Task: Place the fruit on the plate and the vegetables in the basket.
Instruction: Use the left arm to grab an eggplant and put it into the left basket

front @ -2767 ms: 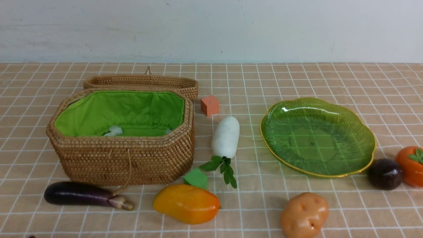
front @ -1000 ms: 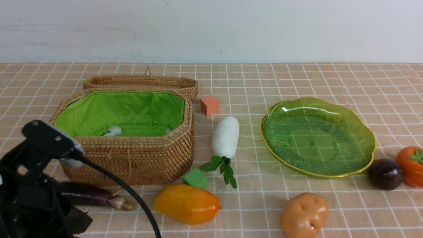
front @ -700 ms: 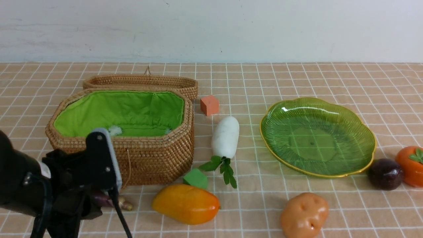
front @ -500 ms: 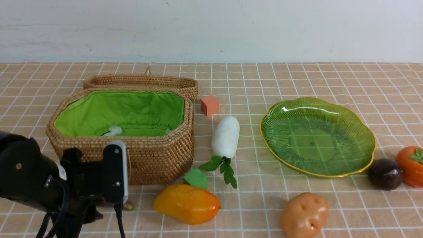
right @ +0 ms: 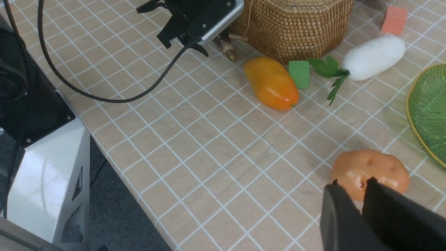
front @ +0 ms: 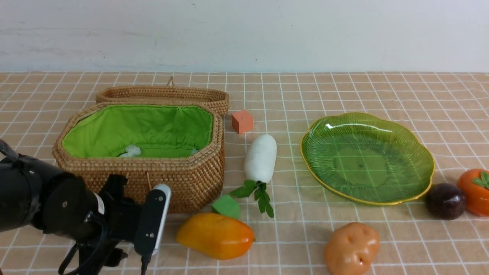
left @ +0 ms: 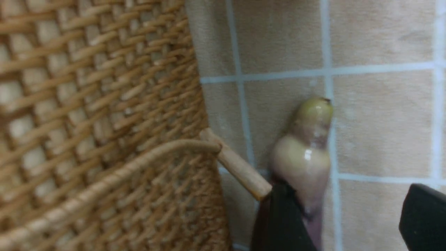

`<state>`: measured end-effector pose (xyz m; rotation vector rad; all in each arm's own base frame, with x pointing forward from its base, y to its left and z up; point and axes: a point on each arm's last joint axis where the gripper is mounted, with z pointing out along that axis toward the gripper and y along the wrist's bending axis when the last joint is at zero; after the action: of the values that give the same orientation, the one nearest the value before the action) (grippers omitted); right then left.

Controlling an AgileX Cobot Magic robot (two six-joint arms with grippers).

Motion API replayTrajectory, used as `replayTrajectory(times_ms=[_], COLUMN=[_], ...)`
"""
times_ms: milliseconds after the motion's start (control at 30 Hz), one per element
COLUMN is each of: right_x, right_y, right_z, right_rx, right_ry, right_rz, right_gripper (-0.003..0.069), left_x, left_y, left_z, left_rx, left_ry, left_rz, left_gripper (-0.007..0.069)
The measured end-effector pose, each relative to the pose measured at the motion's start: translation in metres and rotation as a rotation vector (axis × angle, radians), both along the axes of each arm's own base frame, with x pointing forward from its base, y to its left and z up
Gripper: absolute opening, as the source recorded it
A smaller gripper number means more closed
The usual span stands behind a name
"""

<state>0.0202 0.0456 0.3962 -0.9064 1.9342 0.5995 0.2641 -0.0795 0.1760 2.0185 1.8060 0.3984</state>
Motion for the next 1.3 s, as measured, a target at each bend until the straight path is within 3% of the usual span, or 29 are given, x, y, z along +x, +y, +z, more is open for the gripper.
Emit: replayTrajectory(times_ms=[433, 700, 1300], right_x=[-0.002, -0.002, -0.003], right_y=[0.002, 0.002, 0.003], right_z=[0.001, 0.001, 0.001], right_rx=[0.02, 0.029, 0.033], right_ry=[0.013, 0.02, 0.027], right_rz=[0.015, 0.022, 0.029], right_gripper=[0.0125, 0.0125, 0.0127], left_x=[0.009, 0.015, 0.008], left_y=[-0.003, -0.005, 0.005], left_z=[-0.012, -0.011, -0.018], left_rx=[-0.008, -0.013, 0.128], left_ry=[-0.032, -0.039, 0.105], left_rz=[-0.013, 0.007, -0.024], left_gripper=[0.0339, 0.0333, 0.0333])
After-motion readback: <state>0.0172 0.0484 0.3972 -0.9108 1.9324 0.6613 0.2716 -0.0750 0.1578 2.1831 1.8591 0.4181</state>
